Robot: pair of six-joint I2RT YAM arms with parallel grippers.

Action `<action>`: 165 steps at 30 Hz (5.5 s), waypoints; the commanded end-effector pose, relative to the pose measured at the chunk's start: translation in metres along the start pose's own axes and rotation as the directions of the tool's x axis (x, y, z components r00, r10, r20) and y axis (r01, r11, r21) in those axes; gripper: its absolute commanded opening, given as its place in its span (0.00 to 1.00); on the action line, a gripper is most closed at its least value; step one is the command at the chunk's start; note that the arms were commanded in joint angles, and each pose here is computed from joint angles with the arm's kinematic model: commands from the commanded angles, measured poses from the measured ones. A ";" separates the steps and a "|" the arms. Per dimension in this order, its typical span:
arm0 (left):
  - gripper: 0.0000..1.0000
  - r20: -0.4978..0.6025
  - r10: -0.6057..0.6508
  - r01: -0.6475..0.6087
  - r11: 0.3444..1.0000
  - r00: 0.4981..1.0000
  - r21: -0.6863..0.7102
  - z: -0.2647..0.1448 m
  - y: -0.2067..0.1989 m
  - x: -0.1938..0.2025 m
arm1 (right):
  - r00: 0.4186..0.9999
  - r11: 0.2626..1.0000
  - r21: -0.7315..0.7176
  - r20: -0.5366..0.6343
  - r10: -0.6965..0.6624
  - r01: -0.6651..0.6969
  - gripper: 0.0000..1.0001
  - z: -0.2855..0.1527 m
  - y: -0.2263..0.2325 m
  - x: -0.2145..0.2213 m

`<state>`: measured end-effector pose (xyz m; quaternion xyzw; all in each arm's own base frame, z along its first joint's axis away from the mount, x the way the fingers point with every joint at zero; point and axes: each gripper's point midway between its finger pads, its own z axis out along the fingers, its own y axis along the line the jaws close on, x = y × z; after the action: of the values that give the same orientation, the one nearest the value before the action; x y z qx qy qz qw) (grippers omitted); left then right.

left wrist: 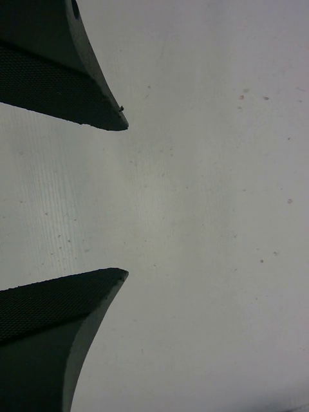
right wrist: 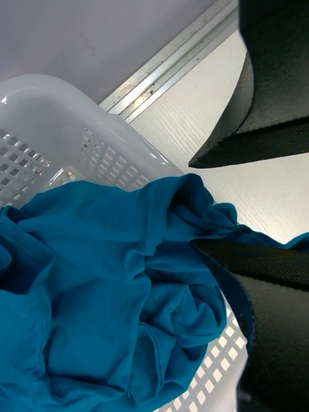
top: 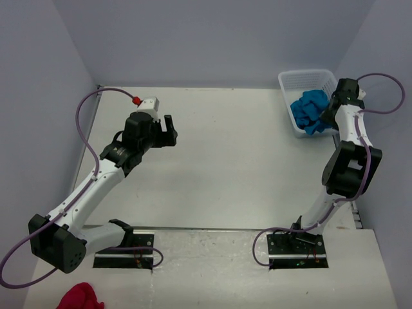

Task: Fold and stack the t-shirts
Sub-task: Grab crumpled tshirt from bin with the right arm, then move the tshirt to the center of the board, then flatten out the tshirt

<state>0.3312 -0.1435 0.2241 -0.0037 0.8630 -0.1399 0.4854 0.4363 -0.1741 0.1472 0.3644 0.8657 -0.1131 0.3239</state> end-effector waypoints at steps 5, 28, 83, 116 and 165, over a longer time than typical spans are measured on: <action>0.88 0.048 0.011 -0.011 1.000 0.999 0.011 -0.007 -0.004 -0.014 | 0.999 0.998 -0.060 0.039 0.004 -0.002 0.14 0.010 0.024 -0.015; 0.89 -0.039 -0.045 0.033 0.963 0.998 -0.266 0.021 0.038 0.000 | 0.696 0.929 -0.242 0.718 -0.023 0.281 0.00 -0.266 0.143 -0.169; 0.98 0.180 -0.013 0.121 0.787 0.984 -0.605 -0.088 0.127 -0.122 | 0.663 -0.116 -0.683 0.729 -0.168 0.721 0.91 -0.532 0.339 0.137; 0.57 -0.371 -0.057 -0.048 0.962 0.927 -0.267 0.057 0.051 0.050 | 0.814 0.615 -0.632 0.044 -0.580 0.472 0.46 -0.185 0.163 0.242; 0.72 -0.400 -0.034 -0.100 0.945 0.916 -0.311 0.062 0.077 0.068 | 0.689 0.647 -0.401 -0.053 -0.723 0.648 0.00 -0.140 0.149 0.299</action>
<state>0.3547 -0.0923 0.1078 -0.0519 0.9607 0.0296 0.2711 0.3055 0.1572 0.0255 -0.0618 0.9853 -0.0263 0.1573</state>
